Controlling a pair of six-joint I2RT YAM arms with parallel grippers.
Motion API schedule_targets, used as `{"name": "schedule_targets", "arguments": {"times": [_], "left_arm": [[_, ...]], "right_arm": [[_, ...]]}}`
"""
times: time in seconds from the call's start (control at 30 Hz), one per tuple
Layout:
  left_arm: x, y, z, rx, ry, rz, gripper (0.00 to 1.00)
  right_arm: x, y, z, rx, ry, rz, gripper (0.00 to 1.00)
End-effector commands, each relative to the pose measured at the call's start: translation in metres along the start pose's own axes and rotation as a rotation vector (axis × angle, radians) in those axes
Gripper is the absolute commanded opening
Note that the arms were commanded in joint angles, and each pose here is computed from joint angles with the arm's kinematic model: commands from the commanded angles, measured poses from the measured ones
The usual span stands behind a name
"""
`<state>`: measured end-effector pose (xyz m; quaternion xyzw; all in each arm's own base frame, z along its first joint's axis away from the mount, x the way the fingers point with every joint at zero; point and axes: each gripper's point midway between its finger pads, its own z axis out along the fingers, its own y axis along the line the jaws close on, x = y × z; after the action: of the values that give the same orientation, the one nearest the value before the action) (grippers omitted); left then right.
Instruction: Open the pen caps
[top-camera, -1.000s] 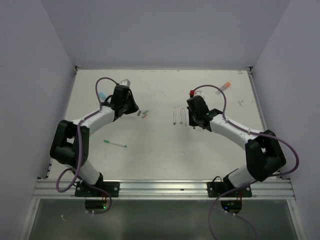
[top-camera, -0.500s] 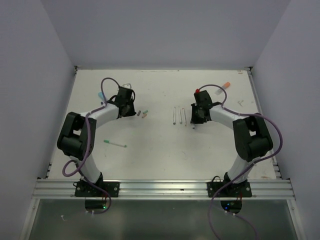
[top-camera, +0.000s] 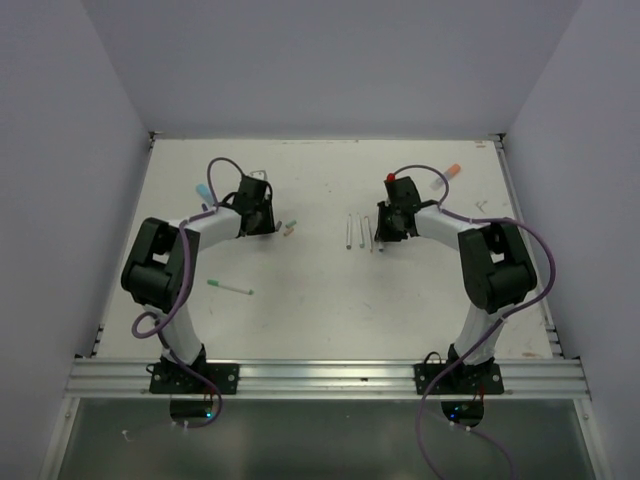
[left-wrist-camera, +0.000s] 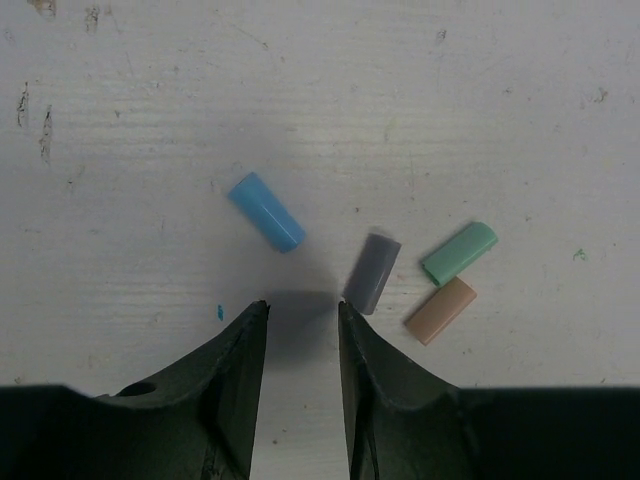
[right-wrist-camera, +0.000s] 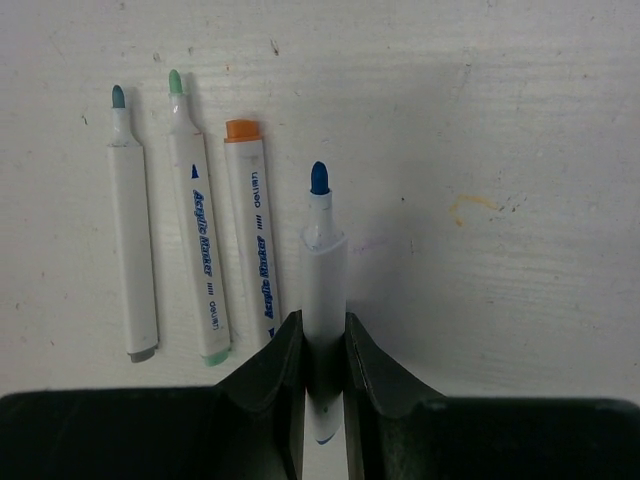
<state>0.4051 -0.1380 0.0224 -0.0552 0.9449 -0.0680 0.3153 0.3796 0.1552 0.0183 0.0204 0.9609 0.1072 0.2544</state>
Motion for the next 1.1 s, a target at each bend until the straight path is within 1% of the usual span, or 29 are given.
{"name": "schedule_targets", "arguments": {"times": [0.0, 0.07, 0.2, 0.3, 0.33, 0.4, 0.43, 0.5, 0.53, 0.57, 0.6, 0.63, 0.7, 0.73, 0.77, 0.83, 0.87, 0.9, 0.93, 1.0, 1.03, 1.07], "left_arm": [[-0.030, -0.010, -0.016, 0.060, -0.107, -0.002, 0.38], [-0.032, -0.012, -0.026, 0.080, -0.123, -0.008, 0.39], [-0.035, -0.015, -0.044, 0.113, -0.157, -0.028, 0.42], [-0.042, -0.019, -0.062, 0.147, -0.200, -0.046, 0.44], [-0.039, -0.019, -0.066, 0.156, -0.201, -0.049, 0.44], [-0.047, -0.024, -0.080, 0.189, -0.239, -0.065, 0.46], [-0.043, -0.025, -0.083, 0.204, -0.236, -0.070, 0.47], [-0.050, -0.031, -0.097, 0.242, -0.276, -0.088, 0.48], [-0.045, -0.034, -0.104, 0.276, -0.272, -0.088, 0.50], [-0.052, -0.039, -0.110, 0.306, -0.308, -0.093, 0.50], [-0.051, -0.041, -0.114, 0.325, -0.314, -0.103, 0.51], [-0.049, -0.047, -0.119, 0.362, -0.312, -0.100, 0.51], [-0.045, -0.053, -0.129, 0.420, -0.333, -0.108, 0.52], [-0.042, -0.058, -0.134, 0.456, -0.332, -0.108, 0.54], [-0.038, -0.062, -0.141, 0.491, -0.353, -0.106, 0.55], [-0.035, -0.074, -0.155, 0.559, -0.379, -0.106, 0.57], [-0.026, -0.074, -0.154, 0.567, -0.367, -0.104, 0.58], [-0.023, -0.078, -0.156, 0.585, -0.366, -0.106, 0.59], [-0.021, -0.084, -0.161, 0.609, -0.372, -0.098, 0.60], [-0.014, -0.087, -0.162, 0.630, -0.359, -0.090, 0.61], [-0.013, -0.090, -0.162, 0.642, -0.358, -0.085, 0.62], [-0.011, -0.091, -0.163, 0.649, -0.356, -0.082, 0.63]], "right_arm": [[-0.012, 0.011, -0.001, -0.048, -0.034, 0.008, 0.18], [-0.017, 0.013, -0.007, -0.056, -0.054, 0.009, 0.22], [-0.029, 0.016, -0.021, -0.065, -0.102, 0.006, 0.37], [-0.039, 0.015, -0.034, -0.052, -0.147, 0.009, 0.44], [-0.043, 0.012, -0.037, -0.030, -0.161, 0.011, 0.46], [-0.050, 0.007, -0.043, 0.007, -0.180, 0.015, 0.48], [-0.057, 0.000, -0.047, 0.055, -0.208, 0.021, 0.49], [-0.066, -0.012, -0.050, 0.122, -0.241, 0.050, 0.49], [-0.077, -0.027, -0.056, 0.207, -0.275, 0.078, 0.49], [-0.082, -0.035, -0.057, 0.246, -0.289, 0.103, 0.49], [-0.085, -0.049, -0.053, 0.296, -0.292, 0.155, 0.50], [-0.097, -0.056, -0.055, 0.323, -0.318, 0.189, 0.51], [-0.105, -0.080, -0.052, 0.400, -0.321, 0.265, 0.55], [-0.116, -0.085, -0.045, 0.421, -0.322, 0.283, 0.56], [-0.118, -0.098, -0.045, 0.469, -0.319, 0.315, 0.57], [-0.129, -0.108, -0.037, 0.504, -0.312, 0.339, 0.61], [-0.134, -0.117, -0.036, 0.539, -0.328, 0.372, 0.64], [-0.137, -0.122, -0.033, 0.556, -0.329, 0.387, 0.70], [-0.144, -0.126, -0.027, 0.559, -0.330, 0.407, 0.72], [-0.148, -0.136, -0.018, 0.555, -0.322, 0.461, 0.73], [-0.157, -0.138, -0.017, 0.548, -0.338, 0.476, 0.74], [-0.155, -0.142, -0.006, 0.558, -0.322, 0.482, 0.75]]}}
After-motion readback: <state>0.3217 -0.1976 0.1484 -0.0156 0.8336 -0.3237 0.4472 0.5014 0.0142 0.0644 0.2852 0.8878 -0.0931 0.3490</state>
